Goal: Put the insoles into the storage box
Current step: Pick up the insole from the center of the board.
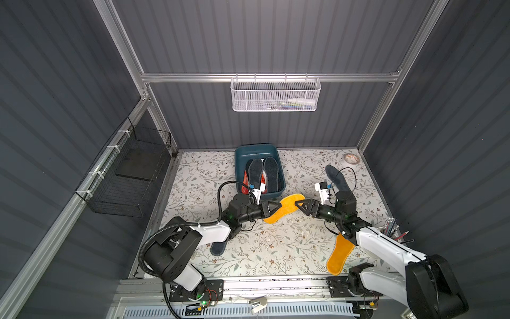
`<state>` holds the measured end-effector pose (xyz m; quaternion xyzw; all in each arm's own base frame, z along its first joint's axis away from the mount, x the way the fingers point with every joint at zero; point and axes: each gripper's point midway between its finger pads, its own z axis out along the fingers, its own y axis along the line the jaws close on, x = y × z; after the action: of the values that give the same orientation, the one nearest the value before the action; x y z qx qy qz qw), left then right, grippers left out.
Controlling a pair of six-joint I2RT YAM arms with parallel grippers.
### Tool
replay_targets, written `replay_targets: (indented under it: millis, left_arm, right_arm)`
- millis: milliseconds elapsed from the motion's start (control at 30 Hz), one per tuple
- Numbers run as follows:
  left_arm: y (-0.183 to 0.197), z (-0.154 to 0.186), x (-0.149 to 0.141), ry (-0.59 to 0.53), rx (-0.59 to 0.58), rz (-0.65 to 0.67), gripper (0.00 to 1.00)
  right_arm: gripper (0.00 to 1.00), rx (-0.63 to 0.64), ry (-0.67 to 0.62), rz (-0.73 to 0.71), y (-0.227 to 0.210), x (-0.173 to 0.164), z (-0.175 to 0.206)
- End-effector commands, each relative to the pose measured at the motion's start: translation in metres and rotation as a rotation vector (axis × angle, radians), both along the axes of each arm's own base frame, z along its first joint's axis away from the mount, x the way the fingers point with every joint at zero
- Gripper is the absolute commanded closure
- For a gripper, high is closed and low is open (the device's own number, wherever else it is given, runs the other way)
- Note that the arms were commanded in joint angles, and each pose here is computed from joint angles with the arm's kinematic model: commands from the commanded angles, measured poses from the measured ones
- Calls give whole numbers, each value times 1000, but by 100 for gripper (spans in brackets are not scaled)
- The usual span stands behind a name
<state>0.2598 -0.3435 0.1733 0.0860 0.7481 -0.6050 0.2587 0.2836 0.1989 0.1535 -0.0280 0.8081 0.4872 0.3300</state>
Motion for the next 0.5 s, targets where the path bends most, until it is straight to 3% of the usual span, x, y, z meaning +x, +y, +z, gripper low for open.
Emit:
replay_targets:
  millis: [0,200,400,467]
  left_arm:
    - [-4,13,-4,-17,-63,-42,100]
    - [-2,13,-3,-12,-66,-39,100]
    - [1,14,-1,-12,-59,-31,100]
    - [1,15,0,-15,-55,-30,100]
  right_arm:
    - [33,61,-96,64,14,-1,19]
    - [59,84,-145,124,29,-9,33]
    - [100,46,-140,118,28,-11,37]
    - [100,26,-138,107,26,-9,39]
